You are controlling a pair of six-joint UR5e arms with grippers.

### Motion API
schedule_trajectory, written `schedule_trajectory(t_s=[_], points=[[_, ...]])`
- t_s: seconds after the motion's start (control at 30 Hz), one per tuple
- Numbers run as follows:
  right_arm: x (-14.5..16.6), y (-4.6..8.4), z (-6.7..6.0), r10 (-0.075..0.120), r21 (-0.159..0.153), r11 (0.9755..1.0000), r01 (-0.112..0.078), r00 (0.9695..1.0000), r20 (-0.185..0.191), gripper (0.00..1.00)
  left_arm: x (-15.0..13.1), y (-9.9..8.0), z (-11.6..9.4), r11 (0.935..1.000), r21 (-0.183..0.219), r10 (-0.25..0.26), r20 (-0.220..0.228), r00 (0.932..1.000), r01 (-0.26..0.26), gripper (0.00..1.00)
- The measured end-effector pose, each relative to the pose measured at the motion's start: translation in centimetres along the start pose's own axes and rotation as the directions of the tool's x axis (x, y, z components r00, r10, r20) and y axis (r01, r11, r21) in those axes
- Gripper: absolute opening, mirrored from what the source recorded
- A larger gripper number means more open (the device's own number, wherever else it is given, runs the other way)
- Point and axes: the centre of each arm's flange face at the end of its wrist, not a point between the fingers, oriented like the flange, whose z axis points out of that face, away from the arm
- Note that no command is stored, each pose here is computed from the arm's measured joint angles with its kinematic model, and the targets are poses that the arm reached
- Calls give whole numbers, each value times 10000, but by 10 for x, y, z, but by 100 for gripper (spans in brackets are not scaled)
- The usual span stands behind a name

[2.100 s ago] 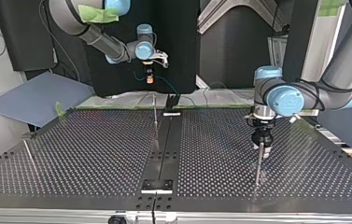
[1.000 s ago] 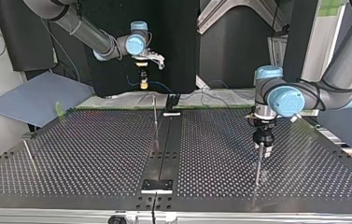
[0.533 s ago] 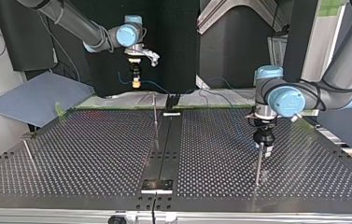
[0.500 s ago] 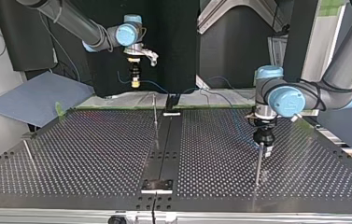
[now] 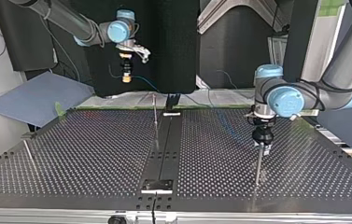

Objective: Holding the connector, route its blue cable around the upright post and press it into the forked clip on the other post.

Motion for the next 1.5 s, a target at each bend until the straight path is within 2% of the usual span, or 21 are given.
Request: schedule_trajectory(t_s=[0.3,0.47,0.63,0.87,0.97,1.27,1.5], points=[[1,9,6,74,-93,9999,-75,9999,-117,0,6,-6,-9,10000,-34,6,-588,9983,-8,100],[1,12,9,86,21,10000,-85,9998,-191,0,3,-6,-16,9993,-138,-355,-845,9958,344,100],[2,13,11,91,147,9999,-88,9997,-226,0,-5,-4,-28,9962,-248,-847,-785,9933,830,100],[2,15,12,91,173,9998,-87,9997,-241,0,-29,-6,-48,9870,-188,-1602,-420,9862,1596,100],[2,15,12,102,198,9998,-97,9996,-257,0,-39,-7,-58,9842,-237,-1762,-412,9835,1753,100],[2,14,12,89,248,9997,-83,9997,-245,0,-50,0,-86,9830,-407,-1803,-343,9830,1788,100],[1,14,12,81,258,9996,-75,9997,-215,0,-65,8,-107,9862,-693,-1515,-89,9884,1506,100]])
